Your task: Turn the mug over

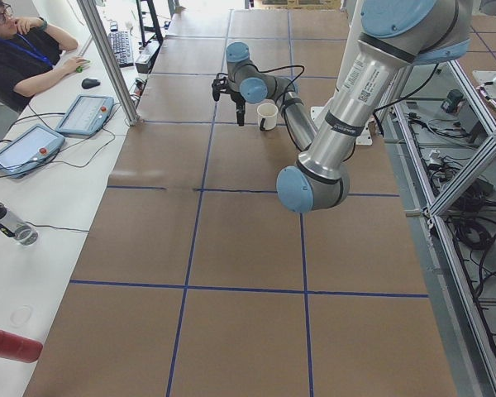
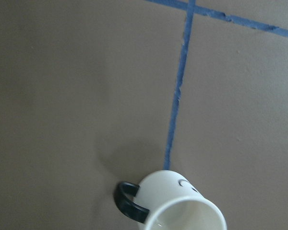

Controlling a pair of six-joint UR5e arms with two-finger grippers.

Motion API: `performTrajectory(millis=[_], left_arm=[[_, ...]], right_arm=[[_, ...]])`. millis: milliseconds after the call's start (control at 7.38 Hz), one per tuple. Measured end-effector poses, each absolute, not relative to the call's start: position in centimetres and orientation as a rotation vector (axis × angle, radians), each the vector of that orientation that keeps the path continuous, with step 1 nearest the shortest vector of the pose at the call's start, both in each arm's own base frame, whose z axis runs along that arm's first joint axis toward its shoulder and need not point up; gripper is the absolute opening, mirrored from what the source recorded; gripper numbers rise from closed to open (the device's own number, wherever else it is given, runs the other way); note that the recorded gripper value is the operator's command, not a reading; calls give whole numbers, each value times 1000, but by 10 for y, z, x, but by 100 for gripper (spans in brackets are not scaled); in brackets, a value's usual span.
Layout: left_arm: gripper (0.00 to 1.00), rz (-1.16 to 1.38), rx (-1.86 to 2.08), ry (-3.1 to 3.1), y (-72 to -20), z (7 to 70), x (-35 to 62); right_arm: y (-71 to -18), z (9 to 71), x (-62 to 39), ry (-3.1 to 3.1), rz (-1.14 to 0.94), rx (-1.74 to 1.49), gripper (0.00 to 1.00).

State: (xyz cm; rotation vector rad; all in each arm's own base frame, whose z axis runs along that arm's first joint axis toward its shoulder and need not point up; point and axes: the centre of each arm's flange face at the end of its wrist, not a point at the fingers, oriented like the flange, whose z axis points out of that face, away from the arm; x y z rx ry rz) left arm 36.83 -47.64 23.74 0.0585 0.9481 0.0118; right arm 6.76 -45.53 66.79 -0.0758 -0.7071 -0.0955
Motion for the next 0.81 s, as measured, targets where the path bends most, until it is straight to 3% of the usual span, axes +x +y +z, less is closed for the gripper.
performTrajectory(millis=[406,812], left_arm=[[100,173,192,760,-518,384,213],[100,323,194,703,-505,522,50]], right_arm=[[-455,668,68,-707,-96,-76,100],[-455,668,68,-707,-96,-76,100]])
